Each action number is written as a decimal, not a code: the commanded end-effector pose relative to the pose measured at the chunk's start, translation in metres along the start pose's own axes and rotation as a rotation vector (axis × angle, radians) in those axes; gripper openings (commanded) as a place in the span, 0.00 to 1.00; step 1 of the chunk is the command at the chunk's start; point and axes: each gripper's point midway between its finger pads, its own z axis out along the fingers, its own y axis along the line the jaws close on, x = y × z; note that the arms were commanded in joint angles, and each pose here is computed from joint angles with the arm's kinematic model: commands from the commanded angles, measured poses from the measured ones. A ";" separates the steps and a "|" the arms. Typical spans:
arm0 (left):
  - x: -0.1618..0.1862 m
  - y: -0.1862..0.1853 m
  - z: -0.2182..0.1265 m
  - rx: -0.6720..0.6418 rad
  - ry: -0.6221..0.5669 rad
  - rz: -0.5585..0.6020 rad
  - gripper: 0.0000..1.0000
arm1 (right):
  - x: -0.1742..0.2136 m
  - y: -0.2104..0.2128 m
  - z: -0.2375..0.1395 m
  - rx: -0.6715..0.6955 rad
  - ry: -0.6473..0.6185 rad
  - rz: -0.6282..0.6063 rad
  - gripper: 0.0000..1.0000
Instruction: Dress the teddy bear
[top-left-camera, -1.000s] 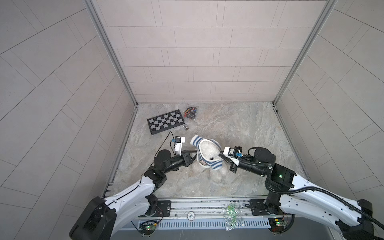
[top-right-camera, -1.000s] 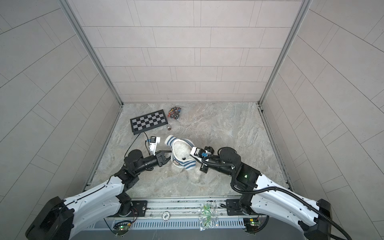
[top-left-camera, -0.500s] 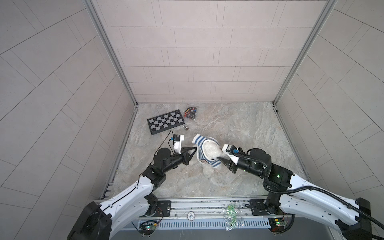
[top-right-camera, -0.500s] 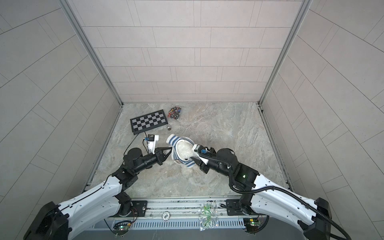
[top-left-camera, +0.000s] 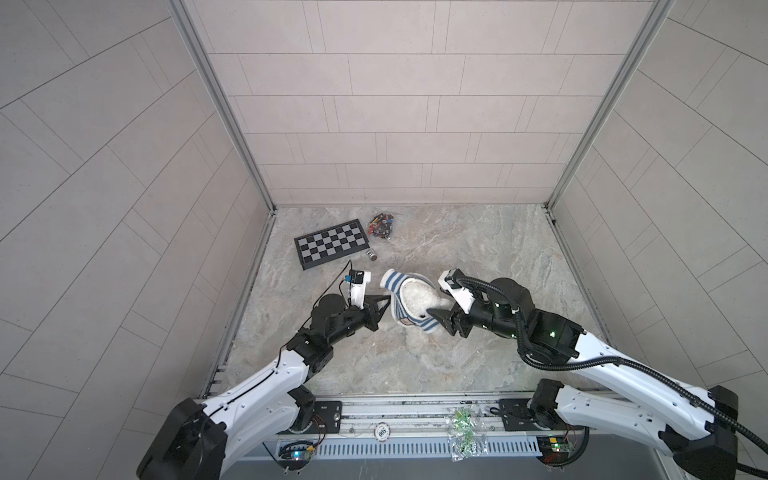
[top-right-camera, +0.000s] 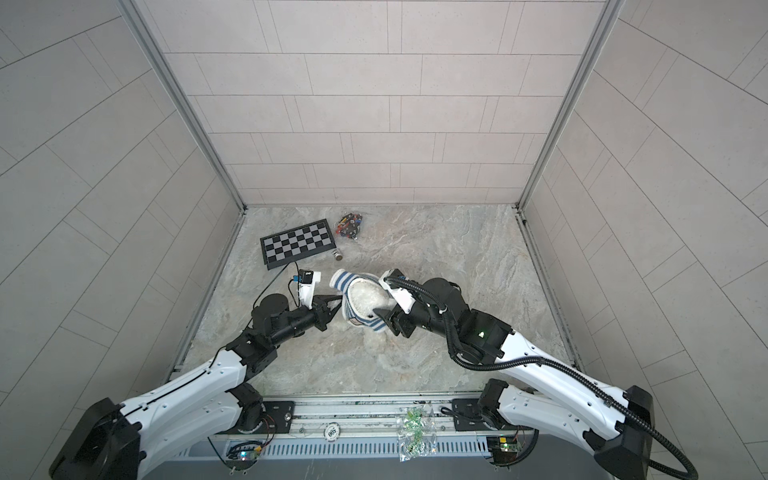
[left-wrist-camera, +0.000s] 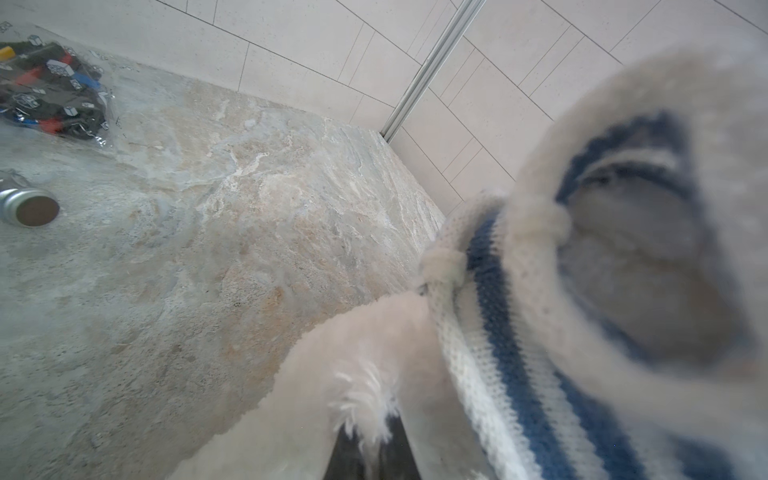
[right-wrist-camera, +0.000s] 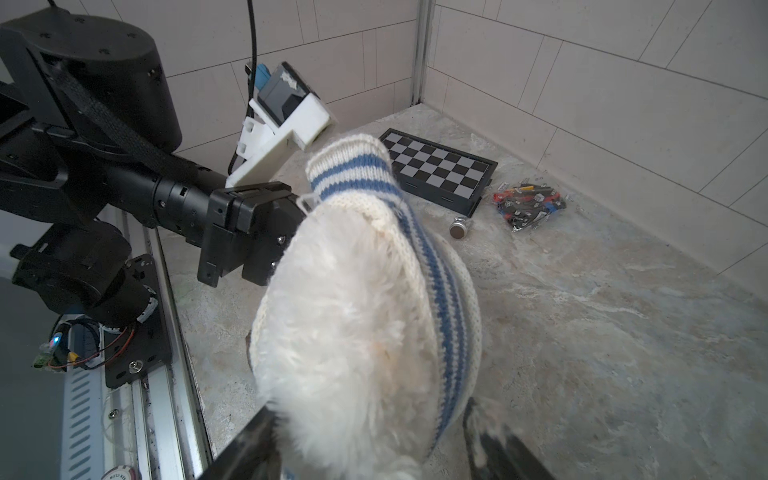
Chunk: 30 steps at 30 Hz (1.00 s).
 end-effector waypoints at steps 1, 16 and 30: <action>-0.007 0.005 0.001 -0.058 0.010 0.029 0.00 | 0.004 0.001 -0.012 -0.005 0.022 0.021 0.75; -0.016 -0.006 0.002 -0.011 -0.018 -0.005 0.00 | -0.024 -0.008 0.001 0.043 0.035 -0.004 0.84; -0.012 -0.008 0.004 0.008 -0.015 -0.001 0.00 | -0.010 -0.008 0.042 0.028 0.165 -0.038 0.60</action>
